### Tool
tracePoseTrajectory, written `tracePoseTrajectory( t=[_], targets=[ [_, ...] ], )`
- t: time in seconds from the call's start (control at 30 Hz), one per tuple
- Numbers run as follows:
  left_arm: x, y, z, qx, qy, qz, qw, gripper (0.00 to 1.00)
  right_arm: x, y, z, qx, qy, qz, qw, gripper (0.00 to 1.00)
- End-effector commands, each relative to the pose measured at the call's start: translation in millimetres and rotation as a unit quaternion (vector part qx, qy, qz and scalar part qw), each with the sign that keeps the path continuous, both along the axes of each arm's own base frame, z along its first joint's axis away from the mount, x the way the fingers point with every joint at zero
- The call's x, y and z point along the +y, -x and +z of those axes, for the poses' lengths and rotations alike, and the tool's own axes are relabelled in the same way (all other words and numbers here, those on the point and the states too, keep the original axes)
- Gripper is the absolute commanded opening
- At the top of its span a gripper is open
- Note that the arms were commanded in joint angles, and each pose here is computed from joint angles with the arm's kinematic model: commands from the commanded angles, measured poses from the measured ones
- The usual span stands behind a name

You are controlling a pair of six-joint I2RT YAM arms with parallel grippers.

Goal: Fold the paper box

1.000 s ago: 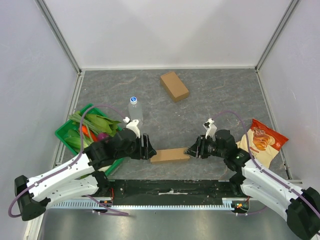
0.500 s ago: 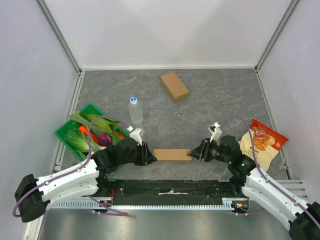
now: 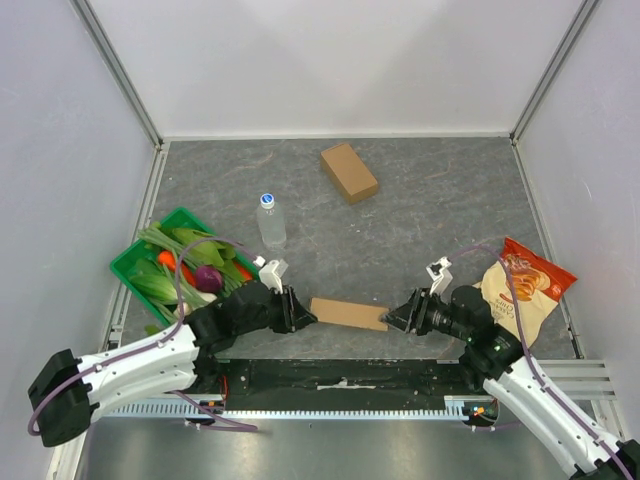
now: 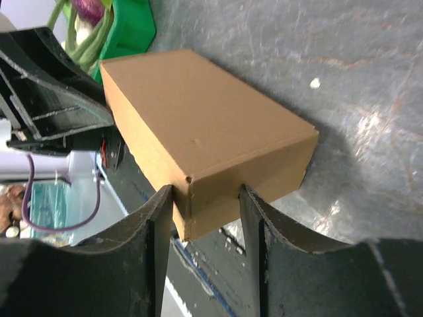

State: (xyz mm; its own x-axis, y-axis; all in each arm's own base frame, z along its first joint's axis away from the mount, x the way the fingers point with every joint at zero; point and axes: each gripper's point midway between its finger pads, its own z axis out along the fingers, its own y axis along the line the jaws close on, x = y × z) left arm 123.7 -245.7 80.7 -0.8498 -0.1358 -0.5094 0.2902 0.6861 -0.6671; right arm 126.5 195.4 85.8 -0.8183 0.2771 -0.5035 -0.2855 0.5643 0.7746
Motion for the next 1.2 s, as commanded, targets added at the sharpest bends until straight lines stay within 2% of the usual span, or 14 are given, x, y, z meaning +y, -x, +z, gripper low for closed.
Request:
tracePoseTrajectory(
  t=[0.0, 0.13, 0.23, 0.27, 0.37, 0.4, 0.53, 0.67, 0.7, 0.73, 0.8, 0.9, 1.03, 1.17],
  targets=[
    [43, 41, -72, 0.109, -0.1, 0.01, 0.989, 0.36, -12, 63, -58, 0.132, 0.061, 0.092, 0.985, 0.51],
    [39, 39, -76, 0.116, -0.104, 0.009, 0.988, 0.4, -13, 62, -59, 0.117, 0.081, 0.111, 0.984, 0.42],
    [38, 37, -89, 0.129, -0.126, 0.011, 0.984, 0.36, -14, 49, -53, 0.093, 0.104, 0.106, 0.985, 0.41],
    [32, 30, -86, 0.112, -0.125, 0.008, 0.986, 0.37, -19, 36, -57, 0.086, 0.129, 0.076, 0.985, 0.42],
    [12, 1, -71, 0.06, -0.135, 0.003, 0.989, 0.4, -10, 0, -45, 0.046, 0.128, 0.035, 0.99, 0.47],
    [-8, -14, -50, 0.041, -0.122, -0.002, 0.992, 0.41, -6, -9, -38, 0.037, 0.123, 0.028, 0.991, 0.49],
    [-42, -52, -31, 0.013, -0.129, -0.006, 0.992, 0.48, 7, -37, -32, 0.029, 0.118, 0.006, 0.993, 0.53],
    [-74, -96, -15, -0.03, -0.149, -0.021, 0.988, 0.55, 4, -65, -37, 0.023, 0.157, -0.031, 0.987, 0.6],
    [-70, -102, -33, -0.015, -0.183, -0.02, 0.983, 0.55, 12, -76, -26, 0.007, 0.146, -0.032, 0.989, 0.61],
    [-69, -115, -33, -0.019, -0.192, -0.013, 0.981, 0.56, 19, -75, -24, 0.009, 0.139, -0.012, 0.99, 0.67],
    [-72, -141, -32, -0.035, -0.21, -0.004, 0.977, 0.56, 32, -81, -20, 0.007, 0.129, 0.013, 0.991, 0.69],
    [-63, -170, -24, -0.049, -0.23, 0.011, 0.972, 0.55, 27, -102, -17, -0.007, 0.143, -0.013, 0.99, 0.8],
    [-56, -163, 4, -0.087, -0.222, 0.0, 0.971, 0.55, 8, -121, -7, 0.015, 0.111, -0.046, 0.993, 0.85],
    [-45, -141, 20, -0.084, -0.205, -0.014, 0.975, 0.65, -6, -129, 1, 0.034, 0.078, -0.096, 0.992, 0.88]
  ],
)
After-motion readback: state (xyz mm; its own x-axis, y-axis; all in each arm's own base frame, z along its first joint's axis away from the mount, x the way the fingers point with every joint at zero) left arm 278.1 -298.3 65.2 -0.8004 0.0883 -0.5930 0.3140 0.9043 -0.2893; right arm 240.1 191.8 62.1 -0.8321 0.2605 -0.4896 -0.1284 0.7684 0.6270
